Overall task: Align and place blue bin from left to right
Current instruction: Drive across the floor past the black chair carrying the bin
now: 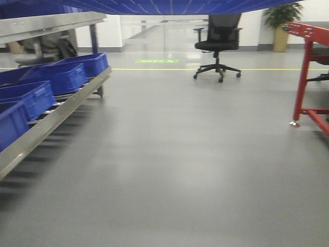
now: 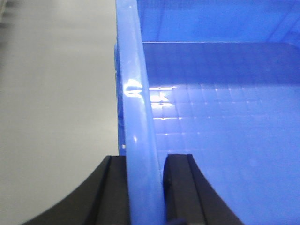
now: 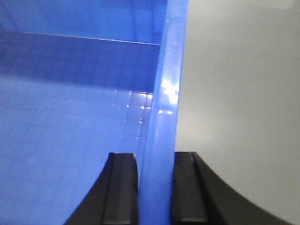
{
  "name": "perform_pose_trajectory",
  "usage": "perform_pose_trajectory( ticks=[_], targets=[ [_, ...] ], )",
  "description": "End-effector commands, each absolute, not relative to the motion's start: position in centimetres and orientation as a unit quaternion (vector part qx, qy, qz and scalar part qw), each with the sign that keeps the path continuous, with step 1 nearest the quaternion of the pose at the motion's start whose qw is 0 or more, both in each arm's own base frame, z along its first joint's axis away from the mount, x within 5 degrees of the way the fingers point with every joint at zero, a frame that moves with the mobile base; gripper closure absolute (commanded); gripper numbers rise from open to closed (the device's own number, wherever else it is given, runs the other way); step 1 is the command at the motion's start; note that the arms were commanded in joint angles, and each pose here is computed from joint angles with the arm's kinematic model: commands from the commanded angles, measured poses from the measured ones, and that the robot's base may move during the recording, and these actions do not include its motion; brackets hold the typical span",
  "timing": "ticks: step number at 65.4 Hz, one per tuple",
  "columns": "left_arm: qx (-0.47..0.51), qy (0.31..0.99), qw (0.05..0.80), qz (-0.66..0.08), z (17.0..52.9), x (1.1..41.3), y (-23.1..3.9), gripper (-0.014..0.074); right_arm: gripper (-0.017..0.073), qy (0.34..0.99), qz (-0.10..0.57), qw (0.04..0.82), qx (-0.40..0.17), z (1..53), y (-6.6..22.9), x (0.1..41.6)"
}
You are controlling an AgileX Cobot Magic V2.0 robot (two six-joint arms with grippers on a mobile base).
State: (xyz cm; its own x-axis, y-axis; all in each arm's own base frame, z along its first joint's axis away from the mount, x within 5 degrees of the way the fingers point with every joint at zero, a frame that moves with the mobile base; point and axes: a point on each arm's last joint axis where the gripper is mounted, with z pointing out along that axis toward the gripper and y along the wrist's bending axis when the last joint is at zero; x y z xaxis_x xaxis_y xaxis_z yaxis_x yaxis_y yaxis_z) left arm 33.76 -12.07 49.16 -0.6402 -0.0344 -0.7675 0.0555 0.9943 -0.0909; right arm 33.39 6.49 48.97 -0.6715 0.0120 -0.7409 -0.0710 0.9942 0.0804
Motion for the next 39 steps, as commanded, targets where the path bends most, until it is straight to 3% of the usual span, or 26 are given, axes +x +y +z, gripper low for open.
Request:
perform_pose_trajectory(
  ticks=[1, 39],
  targets=[
    [0.009, 0.875, 0.48, -0.052, 51.16, 33.16, -11.51, 0.0601, 0.0638, 0.889, 0.038, 0.455, -0.025, 50.64, 6.03, 32.8],
    [0.009, 0.875, 0.48, -0.052, 51.16, 33.16, -11.51, 0.0601, 0.0638, 0.889, 0.038, 0.455, -0.025, 50.64, 6.03, 32.8]
  ],
)
